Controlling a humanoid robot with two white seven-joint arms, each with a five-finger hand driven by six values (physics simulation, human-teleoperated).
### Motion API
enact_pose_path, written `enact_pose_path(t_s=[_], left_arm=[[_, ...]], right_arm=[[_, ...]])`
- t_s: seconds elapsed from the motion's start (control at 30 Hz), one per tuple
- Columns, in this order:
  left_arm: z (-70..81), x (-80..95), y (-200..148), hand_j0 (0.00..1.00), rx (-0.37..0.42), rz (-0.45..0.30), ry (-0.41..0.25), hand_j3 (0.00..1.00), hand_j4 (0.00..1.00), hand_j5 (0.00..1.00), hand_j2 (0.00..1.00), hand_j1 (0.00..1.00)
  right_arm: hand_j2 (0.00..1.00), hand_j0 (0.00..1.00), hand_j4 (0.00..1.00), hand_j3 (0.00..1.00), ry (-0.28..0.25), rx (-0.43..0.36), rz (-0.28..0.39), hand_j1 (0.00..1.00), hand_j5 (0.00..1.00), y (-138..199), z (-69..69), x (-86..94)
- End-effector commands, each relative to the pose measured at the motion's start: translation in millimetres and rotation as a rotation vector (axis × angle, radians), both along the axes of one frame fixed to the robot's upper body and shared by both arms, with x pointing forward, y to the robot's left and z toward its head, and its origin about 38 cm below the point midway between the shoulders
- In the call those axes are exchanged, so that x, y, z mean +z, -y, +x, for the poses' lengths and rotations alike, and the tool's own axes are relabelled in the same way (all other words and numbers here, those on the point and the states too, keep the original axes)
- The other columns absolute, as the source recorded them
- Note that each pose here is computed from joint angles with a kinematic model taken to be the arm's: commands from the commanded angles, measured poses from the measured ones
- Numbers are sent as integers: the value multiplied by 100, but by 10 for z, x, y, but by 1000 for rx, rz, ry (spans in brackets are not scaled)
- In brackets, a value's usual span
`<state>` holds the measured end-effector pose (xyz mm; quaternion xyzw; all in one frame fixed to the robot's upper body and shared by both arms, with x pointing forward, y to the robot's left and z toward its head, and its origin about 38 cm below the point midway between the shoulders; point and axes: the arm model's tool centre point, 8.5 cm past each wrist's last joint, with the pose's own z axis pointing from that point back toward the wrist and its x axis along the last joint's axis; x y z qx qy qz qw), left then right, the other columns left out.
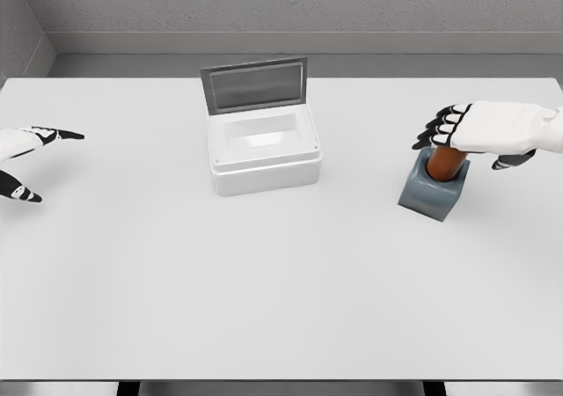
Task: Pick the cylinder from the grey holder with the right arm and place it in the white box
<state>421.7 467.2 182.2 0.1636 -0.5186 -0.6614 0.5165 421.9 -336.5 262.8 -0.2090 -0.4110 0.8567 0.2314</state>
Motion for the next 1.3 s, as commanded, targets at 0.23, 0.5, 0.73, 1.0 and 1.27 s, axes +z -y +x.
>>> enact_pose_path(t_s=[0.23, 0.5, 0.73, 1.0, 1.27], left_arm=[[-1, 5, -16, 100, 6, -3, -1, 100, 100, 100, 100, 100], [1, 1, -10, 100, 5, -5, -1, 100, 100, 100, 100, 100], [2, 11, -15, 100, 6, -3, 1, 100, 100, 100, 100, 100], [17, -20, 32, 100, -1, -11, 0, 100, 100, 100, 100, 100], [64, -126, 212, 100, -31, -24, -4, 100, 100, 100, 100, 100]], right_arm=[[55, 55, 55, 55, -8, 3, 9, 55, 55, -21, -4, -20], [46, 46, 46, 46, -7, 5, 15, 46, 46, -33, -4, -13], [46, 46, 46, 46, 8, -3, 15, 46, 46, 7, 3, 59], [46, 46, 46, 46, 72, -19, 67, 46, 46, 55, 48, 361], [46, 46, 46, 46, 106, 76, 157, 46, 46, -447, 196, 436]])
